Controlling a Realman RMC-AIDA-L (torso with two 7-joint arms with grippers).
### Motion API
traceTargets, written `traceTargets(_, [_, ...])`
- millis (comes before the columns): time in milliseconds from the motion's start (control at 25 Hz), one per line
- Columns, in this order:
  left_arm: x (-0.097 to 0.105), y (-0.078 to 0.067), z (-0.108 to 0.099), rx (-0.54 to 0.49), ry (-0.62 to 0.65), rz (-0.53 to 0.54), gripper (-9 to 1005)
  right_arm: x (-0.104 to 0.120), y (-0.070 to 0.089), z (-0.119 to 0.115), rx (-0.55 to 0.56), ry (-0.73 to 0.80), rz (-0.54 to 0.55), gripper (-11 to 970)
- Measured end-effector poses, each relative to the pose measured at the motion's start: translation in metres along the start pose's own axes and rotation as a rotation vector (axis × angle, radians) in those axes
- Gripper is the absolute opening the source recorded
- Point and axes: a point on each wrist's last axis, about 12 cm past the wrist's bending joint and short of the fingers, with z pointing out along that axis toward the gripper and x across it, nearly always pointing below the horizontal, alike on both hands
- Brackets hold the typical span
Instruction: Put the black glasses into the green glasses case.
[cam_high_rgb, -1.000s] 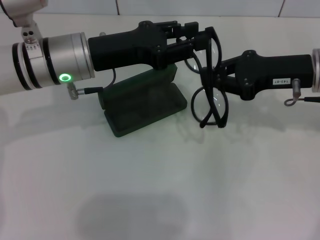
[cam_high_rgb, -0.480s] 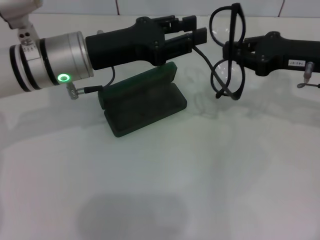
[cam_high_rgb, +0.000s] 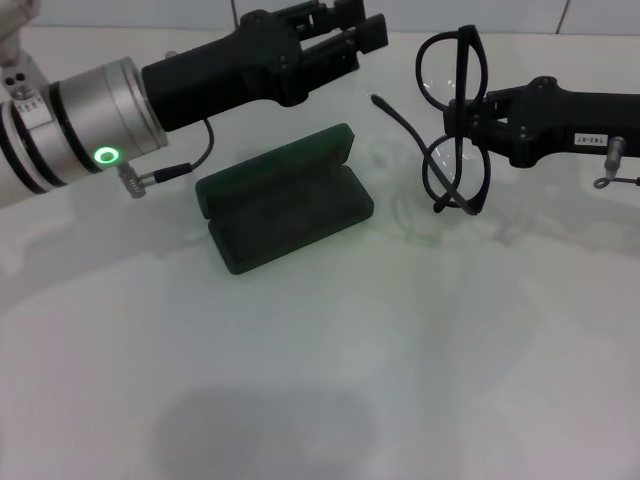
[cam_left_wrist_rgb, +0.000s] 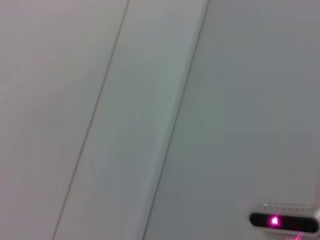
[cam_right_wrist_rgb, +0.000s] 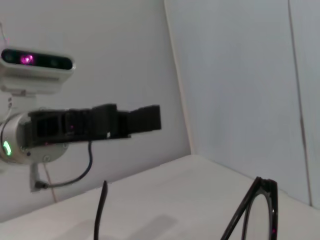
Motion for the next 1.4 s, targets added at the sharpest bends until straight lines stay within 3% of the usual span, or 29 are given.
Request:
traceTargets(240, [0.003,0.001,-0.011,-0.015,0.022,-0.007,471,-0.004,-0.004,-0.016,0.04,-0.098,0.027,99])
traceTargets(480, [0.015,-0.004,0.001,0.067,0.19,-0.026,471,-0.009,-0.006,-0.02,0.06,-0.139,0.019,99])
traceTargets(800, [0.015,-0.02,0.037,0.241,0.291,-0.023,470,-0.012,0.001,0.003,0.014,-0.108,-0.016,99])
traceTargets(1400, [0.008,-0.016,0.036,0.233,0.275,-0.008,471,-0.004,0.023,0.028,-0.134,0.043,-0.092,98])
